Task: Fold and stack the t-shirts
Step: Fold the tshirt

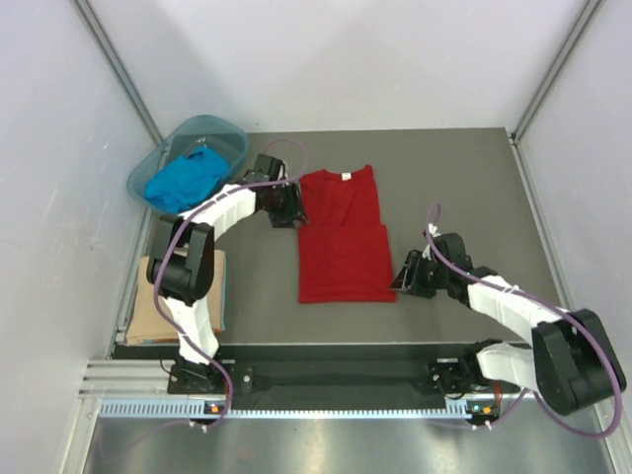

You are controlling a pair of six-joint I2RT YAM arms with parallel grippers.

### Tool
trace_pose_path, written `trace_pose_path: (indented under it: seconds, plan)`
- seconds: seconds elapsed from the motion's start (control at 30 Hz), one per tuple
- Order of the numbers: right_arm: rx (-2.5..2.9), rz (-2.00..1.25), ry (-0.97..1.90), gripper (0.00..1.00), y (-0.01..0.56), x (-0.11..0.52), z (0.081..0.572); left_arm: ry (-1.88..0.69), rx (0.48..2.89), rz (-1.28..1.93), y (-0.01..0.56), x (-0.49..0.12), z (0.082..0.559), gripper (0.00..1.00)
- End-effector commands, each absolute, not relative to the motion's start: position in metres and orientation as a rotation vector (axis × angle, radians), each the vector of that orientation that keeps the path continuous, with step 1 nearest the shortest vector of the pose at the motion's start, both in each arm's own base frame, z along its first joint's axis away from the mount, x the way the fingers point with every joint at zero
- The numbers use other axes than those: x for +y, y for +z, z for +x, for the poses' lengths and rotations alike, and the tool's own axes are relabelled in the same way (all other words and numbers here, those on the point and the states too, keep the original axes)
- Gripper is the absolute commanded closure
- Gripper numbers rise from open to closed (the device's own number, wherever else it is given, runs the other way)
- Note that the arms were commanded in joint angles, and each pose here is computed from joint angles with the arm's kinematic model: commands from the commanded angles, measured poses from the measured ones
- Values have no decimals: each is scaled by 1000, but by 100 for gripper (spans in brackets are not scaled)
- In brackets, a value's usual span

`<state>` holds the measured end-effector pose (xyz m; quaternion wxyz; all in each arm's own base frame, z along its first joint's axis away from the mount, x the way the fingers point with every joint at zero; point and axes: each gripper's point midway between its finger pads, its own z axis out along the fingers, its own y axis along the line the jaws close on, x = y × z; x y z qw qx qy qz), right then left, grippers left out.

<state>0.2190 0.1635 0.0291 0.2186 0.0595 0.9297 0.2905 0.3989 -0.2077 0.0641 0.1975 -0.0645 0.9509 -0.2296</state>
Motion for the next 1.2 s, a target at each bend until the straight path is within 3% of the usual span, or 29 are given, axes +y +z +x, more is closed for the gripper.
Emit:
trace_pose_path:
  seconds: [0.0,0.1,0.17,0.43,0.97,1.17]
  plan:
    - [2565,337,694,54,45,150,222,-667,2653,-138,109,-203,387,46]
    - [2559,518,753,42,49,152,210,-630,2676,-200,108,-190,356,42]
    - [2518,615,810,40,58,159,209,-622,2707,-239,98,-182,325,42]
    - [2550,871,760,43,42,167,197,-764,2731,-337,67,-200,221,41]
    - [2506,952,674,46,14,156,192,-765,2714,-448,35,-211,207,37]
    - [2507,960,678,52,11,157,194,-747,2713,-525,29,-208,205,43]
